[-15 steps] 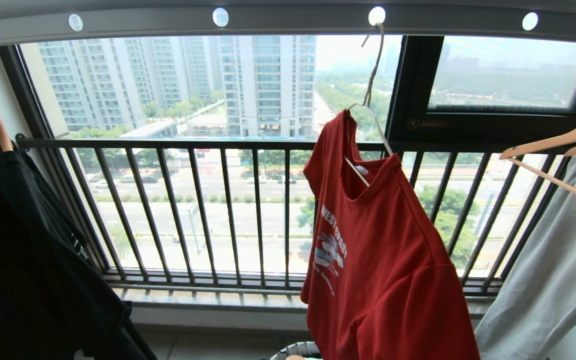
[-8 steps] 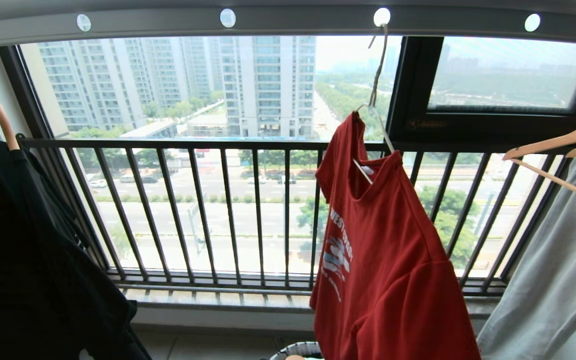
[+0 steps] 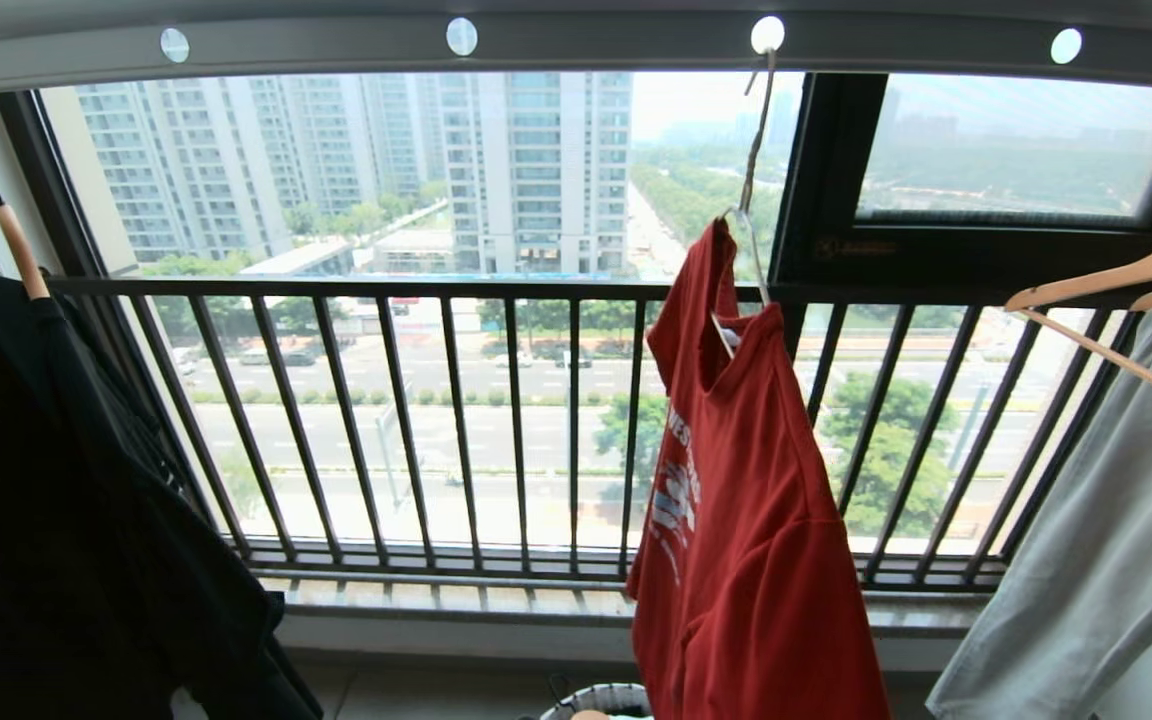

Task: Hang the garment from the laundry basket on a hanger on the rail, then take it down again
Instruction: Take the clothes off the clothes rack

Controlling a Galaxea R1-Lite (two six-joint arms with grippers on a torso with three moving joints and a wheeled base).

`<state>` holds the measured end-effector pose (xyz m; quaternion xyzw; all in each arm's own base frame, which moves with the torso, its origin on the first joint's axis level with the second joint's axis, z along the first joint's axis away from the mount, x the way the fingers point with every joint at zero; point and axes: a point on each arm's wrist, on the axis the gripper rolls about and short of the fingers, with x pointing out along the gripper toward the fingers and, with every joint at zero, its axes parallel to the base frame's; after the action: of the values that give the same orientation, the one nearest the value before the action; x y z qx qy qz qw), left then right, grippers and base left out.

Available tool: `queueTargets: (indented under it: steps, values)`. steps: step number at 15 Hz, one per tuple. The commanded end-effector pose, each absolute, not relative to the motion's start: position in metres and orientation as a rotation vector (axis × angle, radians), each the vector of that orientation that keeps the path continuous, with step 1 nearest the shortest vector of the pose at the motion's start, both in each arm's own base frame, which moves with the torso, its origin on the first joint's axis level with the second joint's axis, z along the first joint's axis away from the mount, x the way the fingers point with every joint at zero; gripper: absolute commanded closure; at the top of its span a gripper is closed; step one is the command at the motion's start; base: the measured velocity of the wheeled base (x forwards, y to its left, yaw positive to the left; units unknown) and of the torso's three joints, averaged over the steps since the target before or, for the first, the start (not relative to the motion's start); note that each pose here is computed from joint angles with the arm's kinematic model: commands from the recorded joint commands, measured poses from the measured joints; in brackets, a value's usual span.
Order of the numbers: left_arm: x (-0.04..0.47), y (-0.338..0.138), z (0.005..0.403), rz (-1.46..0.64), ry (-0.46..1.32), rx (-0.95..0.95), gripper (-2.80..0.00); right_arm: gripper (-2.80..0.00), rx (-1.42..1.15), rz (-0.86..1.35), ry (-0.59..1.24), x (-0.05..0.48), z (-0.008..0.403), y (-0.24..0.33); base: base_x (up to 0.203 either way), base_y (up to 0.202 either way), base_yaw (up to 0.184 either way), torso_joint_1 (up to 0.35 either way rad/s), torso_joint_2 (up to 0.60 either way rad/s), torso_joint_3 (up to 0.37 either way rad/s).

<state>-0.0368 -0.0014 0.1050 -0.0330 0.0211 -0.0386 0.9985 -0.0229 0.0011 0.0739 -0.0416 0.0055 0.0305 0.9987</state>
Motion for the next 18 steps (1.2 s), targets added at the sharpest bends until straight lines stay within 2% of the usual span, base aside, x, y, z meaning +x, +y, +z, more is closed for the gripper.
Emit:
queueTargets:
  steps: [1, 3, 7, 18]
  values:
    - [-0.0244, 0.0003, 0.0771, 0.001, 0.024, 0.014, 0.0, 0.0, -0.084, 0.062, 0.013, -0.0229, 0.0739, 0.0011, 0.0, 0.0, 0.0, 0.0, 0.0, 0.0]
    - [-0.0227, 0.0006, 0.0757, 0.016, 0.0, 0.037, 0.0, 0.0, -0.084, 0.062, 0.013, -0.0229, 0.0739, 0.0011, 0.0, 0.0, 0.0, 0.0, 0.0, 0.0]
    - [-0.0228, 0.0009, 0.0756, 0.026, -0.002, -0.074, 0.0, 0.0, -0.084, 0.062, 0.013, -0.0229, 0.0739, 0.0011, 0.0, 0.0, 0.0, 0.0, 0.0, 0.0]
    - [-0.0227, 0.0009, 0.0757, 0.029, -0.003, -0.074, 0.0, 0.0, -0.084, 0.062, 0.013, -0.0229, 0.0739, 0.0011, 0.0, 0.0, 0.0, 0.0, 0.0, 0.0]
